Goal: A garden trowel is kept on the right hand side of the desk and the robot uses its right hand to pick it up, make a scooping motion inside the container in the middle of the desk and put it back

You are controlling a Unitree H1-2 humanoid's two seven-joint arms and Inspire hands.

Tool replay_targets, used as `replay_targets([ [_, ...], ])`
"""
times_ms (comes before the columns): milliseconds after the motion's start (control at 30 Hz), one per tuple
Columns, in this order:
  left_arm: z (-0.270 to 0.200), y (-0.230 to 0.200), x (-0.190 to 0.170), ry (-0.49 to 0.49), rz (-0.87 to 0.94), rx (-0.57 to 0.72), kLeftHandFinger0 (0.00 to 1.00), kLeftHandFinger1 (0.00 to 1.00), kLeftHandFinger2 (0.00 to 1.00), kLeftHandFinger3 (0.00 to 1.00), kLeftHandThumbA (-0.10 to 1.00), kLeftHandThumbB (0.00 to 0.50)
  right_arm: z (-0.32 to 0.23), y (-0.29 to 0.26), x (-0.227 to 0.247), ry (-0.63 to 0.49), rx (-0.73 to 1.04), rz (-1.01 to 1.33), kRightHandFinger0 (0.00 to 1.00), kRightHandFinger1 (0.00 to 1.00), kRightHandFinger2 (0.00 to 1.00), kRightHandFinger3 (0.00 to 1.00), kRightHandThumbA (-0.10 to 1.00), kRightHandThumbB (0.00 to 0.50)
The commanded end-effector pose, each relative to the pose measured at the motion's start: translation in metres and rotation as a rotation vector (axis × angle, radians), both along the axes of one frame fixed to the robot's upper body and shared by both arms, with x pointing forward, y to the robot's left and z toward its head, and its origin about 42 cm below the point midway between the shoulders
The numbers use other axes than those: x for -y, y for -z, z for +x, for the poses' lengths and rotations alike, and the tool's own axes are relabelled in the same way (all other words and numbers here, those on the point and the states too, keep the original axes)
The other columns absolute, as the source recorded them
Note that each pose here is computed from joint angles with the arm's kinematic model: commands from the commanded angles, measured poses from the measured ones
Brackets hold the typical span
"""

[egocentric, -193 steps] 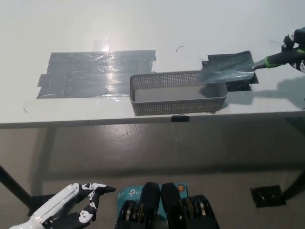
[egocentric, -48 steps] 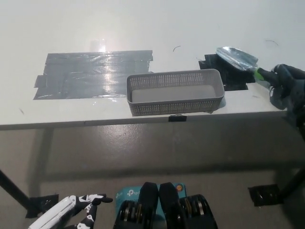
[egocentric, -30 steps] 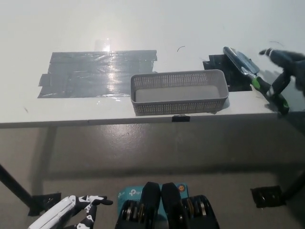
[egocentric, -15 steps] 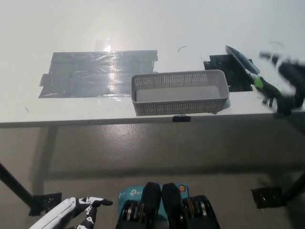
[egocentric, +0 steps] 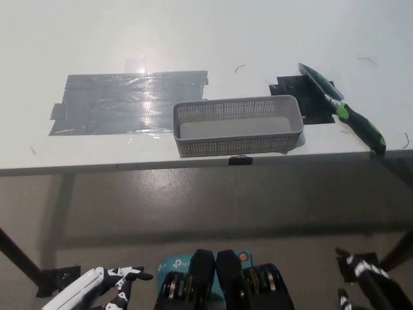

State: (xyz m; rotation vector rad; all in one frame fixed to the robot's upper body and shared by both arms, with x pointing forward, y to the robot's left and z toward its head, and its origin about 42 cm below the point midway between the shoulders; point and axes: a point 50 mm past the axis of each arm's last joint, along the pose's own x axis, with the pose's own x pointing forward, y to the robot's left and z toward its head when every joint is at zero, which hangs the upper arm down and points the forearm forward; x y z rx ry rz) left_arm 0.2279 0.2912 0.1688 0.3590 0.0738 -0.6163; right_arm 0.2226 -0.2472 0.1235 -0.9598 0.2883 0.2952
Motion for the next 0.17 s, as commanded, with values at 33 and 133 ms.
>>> replay_targets([
  [33, 0.021, -0.018, 0.000, 0.012, 0.013, 0.142, 0.98, 0.91, 0.80, 0.85, 1.00, 0.500, 0.020, -0.028, 0.019, -0.002, 0.362, 0.039, 1.00, 1.00, 1.00, 1.00, 0.22, 0.190],
  [133, 0.023, -0.019, 0.002, 0.010, 0.005, 0.145, 0.99, 0.90, 0.78, 0.85, 1.00, 0.500, 0.028, -0.025, 0.023, -0.004, 0.321, 0.036, 1.00, 1.00, 1.00, 1.00, 0.22, 0.194],
])
